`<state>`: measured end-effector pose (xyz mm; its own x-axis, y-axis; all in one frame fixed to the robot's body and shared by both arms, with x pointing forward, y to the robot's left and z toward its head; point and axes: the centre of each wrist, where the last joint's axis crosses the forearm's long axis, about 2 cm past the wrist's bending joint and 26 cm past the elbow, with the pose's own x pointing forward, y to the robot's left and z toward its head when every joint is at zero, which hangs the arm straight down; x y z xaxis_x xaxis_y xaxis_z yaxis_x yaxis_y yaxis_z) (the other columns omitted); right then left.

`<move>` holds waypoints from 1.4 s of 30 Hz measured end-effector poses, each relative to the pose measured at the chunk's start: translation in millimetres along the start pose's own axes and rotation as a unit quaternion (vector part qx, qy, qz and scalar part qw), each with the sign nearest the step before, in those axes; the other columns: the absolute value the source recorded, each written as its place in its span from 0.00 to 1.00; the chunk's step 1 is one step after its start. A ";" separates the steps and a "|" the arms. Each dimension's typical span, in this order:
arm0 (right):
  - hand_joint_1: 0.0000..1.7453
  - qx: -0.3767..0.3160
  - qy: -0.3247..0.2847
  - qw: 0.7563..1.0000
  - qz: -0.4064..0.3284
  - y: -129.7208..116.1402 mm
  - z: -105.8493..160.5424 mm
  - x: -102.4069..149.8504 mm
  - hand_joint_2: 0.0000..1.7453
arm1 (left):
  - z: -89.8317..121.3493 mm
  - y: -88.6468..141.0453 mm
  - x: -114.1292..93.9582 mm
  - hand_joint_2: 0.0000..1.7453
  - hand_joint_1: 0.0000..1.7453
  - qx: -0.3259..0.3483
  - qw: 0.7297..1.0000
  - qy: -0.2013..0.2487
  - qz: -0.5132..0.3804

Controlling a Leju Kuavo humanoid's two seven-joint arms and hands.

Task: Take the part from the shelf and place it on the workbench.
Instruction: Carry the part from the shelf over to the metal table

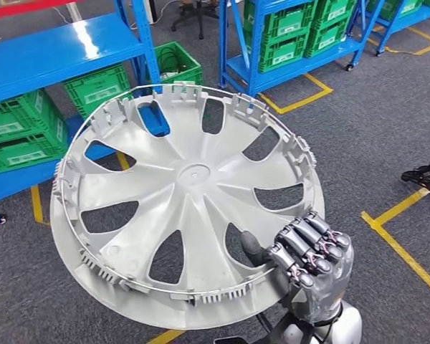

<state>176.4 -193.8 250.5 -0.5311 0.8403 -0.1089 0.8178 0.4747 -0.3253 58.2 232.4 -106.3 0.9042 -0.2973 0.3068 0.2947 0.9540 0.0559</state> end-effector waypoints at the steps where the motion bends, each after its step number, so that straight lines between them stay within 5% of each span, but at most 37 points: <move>1: 1.00 0.000 -0.004 1.000 0.006 -1.3 -1.3 -0.7 1.00 | 0.1 0.2 -1.0 0.00 0.00 0.000 1.000 0.000 0.000; 42: 1.00 -0.009 -0.031 0.998 0.049 -12.1 -10.6 -8.0 1.00 | 1.0 -4.8 -2.7 0.00 0.00 -0.004 1.000 0.004 -0.010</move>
<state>173.1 -203.5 265.3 -0.4607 0.8652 -0.1980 0.8701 0.3962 -0.2931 54.0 228.6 -106.4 0.9006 -0.3161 0.2983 0.3145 0.9477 0.0549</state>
